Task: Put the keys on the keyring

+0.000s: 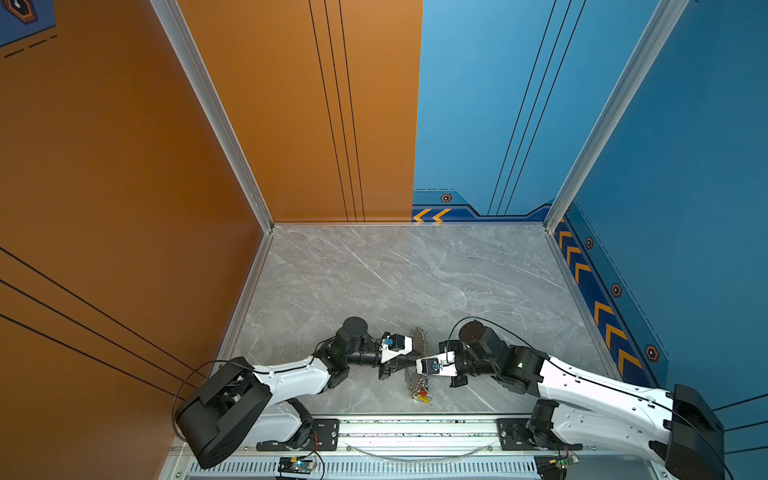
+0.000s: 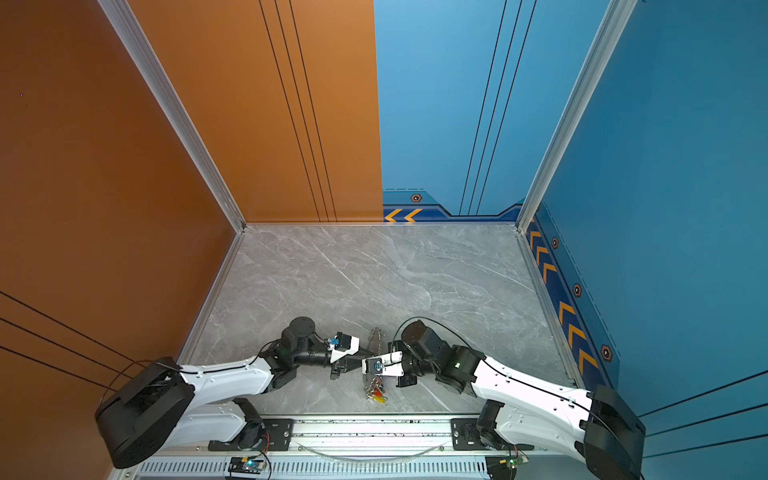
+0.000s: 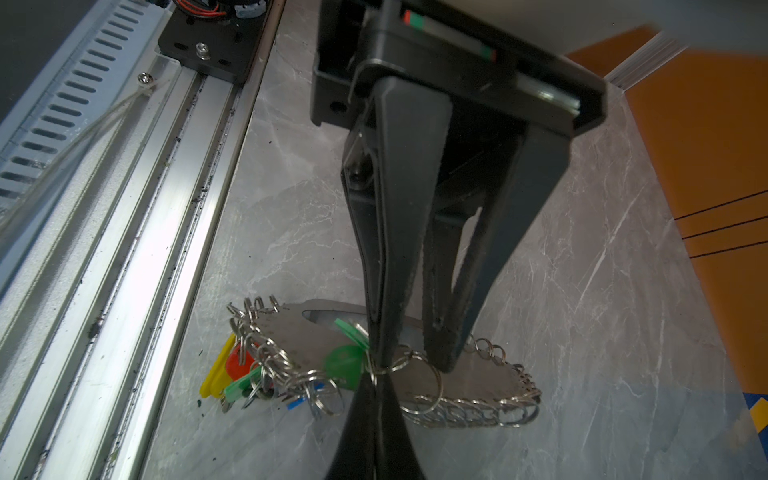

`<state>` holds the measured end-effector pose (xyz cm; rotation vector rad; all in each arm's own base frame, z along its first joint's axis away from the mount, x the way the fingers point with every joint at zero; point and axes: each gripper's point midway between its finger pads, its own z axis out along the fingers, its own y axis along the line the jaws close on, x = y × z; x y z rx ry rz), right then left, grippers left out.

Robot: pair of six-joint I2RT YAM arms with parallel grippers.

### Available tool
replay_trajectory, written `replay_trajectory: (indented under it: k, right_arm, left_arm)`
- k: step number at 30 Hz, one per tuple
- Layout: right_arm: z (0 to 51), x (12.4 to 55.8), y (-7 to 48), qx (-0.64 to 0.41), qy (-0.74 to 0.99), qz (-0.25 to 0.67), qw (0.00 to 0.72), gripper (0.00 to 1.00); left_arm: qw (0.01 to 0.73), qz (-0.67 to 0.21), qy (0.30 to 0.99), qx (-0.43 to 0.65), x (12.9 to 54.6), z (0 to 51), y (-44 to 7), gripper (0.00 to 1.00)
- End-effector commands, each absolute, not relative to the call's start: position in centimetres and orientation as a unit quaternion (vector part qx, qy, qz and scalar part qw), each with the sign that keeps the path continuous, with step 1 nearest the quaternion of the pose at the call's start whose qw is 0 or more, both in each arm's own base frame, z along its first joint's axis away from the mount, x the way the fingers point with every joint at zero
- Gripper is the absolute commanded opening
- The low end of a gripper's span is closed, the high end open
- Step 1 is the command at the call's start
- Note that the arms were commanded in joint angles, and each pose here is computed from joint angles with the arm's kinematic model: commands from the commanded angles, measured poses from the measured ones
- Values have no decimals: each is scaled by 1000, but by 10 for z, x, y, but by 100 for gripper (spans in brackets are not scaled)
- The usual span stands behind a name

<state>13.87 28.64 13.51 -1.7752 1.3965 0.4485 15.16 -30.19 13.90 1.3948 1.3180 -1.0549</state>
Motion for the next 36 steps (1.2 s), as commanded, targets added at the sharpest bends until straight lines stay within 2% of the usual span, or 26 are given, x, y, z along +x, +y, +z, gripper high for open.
replay_trajectory:
  k: [1,15,36]
  right_arm:
    - [143,146,285,-696,552,163,428,0]
    - [148,160,281,-677,569,142,445,0]
    - [165,164,278,-646,574,168,474,0]
  left_arm:
    - [448,-440,530,569,150,142,-303,20]
    - [447,-434,536,571,153,139,-304,7]
    - [460,-393,554,572,164,131,-303,4]
